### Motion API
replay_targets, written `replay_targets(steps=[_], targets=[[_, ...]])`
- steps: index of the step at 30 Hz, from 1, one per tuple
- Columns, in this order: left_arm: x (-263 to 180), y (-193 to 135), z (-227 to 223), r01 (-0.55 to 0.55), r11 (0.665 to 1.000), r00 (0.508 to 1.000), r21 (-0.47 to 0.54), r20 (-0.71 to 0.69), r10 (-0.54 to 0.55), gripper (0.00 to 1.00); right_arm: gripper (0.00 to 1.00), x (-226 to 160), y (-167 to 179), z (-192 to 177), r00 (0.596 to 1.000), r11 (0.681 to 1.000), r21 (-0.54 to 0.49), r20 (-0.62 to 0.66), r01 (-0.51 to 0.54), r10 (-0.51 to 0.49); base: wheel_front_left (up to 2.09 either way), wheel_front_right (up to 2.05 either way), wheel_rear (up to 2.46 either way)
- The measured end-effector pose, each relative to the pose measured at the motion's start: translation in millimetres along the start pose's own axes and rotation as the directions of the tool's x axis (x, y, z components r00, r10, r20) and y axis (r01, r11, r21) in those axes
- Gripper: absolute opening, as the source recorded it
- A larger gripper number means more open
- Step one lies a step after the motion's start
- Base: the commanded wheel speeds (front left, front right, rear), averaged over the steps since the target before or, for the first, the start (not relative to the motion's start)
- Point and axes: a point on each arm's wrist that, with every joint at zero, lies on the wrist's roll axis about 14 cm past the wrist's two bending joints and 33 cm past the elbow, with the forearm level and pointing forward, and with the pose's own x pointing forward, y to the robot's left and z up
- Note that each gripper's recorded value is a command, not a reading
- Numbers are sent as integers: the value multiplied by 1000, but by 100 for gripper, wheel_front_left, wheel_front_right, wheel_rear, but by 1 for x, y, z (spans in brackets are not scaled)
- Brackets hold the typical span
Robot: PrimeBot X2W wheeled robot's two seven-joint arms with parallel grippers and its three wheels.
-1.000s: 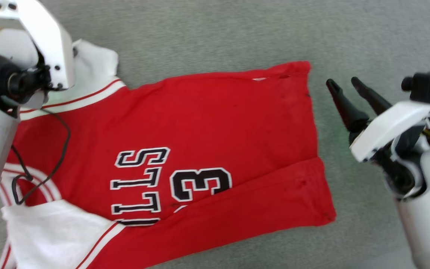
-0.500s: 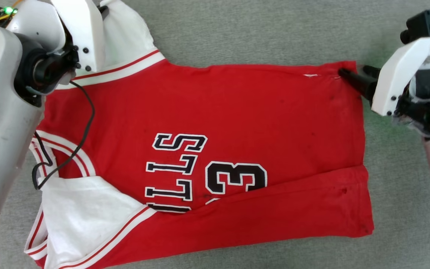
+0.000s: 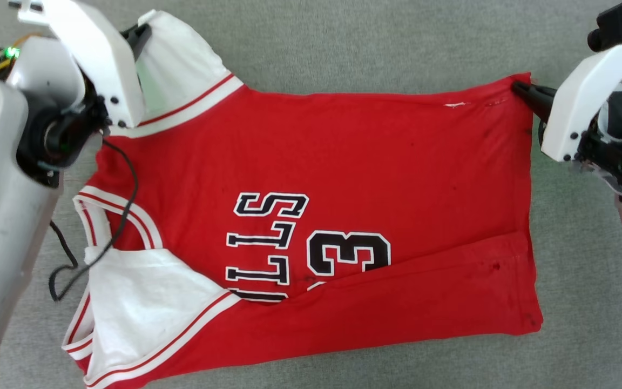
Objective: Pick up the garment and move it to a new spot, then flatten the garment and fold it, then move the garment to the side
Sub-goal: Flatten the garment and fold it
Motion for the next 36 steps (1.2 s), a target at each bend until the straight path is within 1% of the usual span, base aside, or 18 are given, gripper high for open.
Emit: replay_targets(steps=[2, 5, 9, 12, 17, 20, 23, 24, 25, 26, 27, 30, 32, 34, 36], targets=[[-13, -1, 4, 4, 999, 999, -32, 45, -2, 0, 0, -10, 3, 5, 999, 1000, -10, 40, -6, 6, 0, 0, 0], [-35, -1, 3, 0, 997, 994, -74, 105, 8, 0, 0, -25, 9, -1, 997, 1000, -12, 71, -17, 18, 0, 0, 0], [-67, 3, -17, -39, 993, 989, -108, 139, 54, 0, 0, -45, 13, -17, 996, 1000, -12, 88, -25, 26, 0, 0, 0], [-90, 1, -37, -51, 985, 985, -164, 152, 77, 0, 0, -58, 15, -36, 996, 1000, 5, 88, -27, 27, 0, 0, 0], [-120, -2, -95, -94, 965, 990, -246, 81, 118, 0, 0, -73, 14, -66, 996, 998, 59, 85, -26, 21, 0, 0, 0], [-131, -15, -134, -94, 944, 995, -315, 12, 103, 0, 0, -79, 13, -90, 998, 995, 101, 66, -21, 14, 0, 0, 0], [-140, -22, -171, -124, 926, 992, -357, -69, 107, 0, 0, -85, 8, -113, 999, 990, 144, 42, -5, -1, 0, 0, 0], [-143, -24, -183, -135, 923, 989, -361, -100, 106, 0, 35, -86, 8, -121, 999, 988, 152, 33, -2, -3, 0, 0, 0], [-143, -28, -194, -138, 916, 988, -376, -123, 99, 8, 100, -87, 8, -128, 1000, 986, 166, 24, -1, -3, 0, 0, 0], [-142, -34, -198, -132, 905, 989, -404, -120, 91, 75, 100, -88, 8, -135, 1000, 985, 172, 15, 2, -5, 0, 0, 0], [-140, -37, -199, -125, 900, 990, -418, -109, 87, 100, 100, -89, 7, -138, 1000, 984, 177, 21, 6, -10, 0, 0, 0], [-138, -40, -202, -130, 896, 991, -424, -85, 104, 100, 100, -93, 8, -142, 999, 982, 190, 52, 6, -16, 0, 0, 0], [-137, -44, -196, -112, 900, 994, -422, -32, 109, 100, 100, -97, 11, -138, 996, 981, 194, 90, -2, -16, 0, 0, 0], [-137, -41, -186, -114, 906, 990, -408, 27, 137, 100, 100, -102, 13, -133, 992, 983, 186, 129, -9, -16, 0, 0, 0], [-140, -40, -167, -102, 919, 980, -380, 120, 158, 100, 100, -110, 17, -118, 982, 985, 170, 190, -27, -6, 0, 0, 0]])
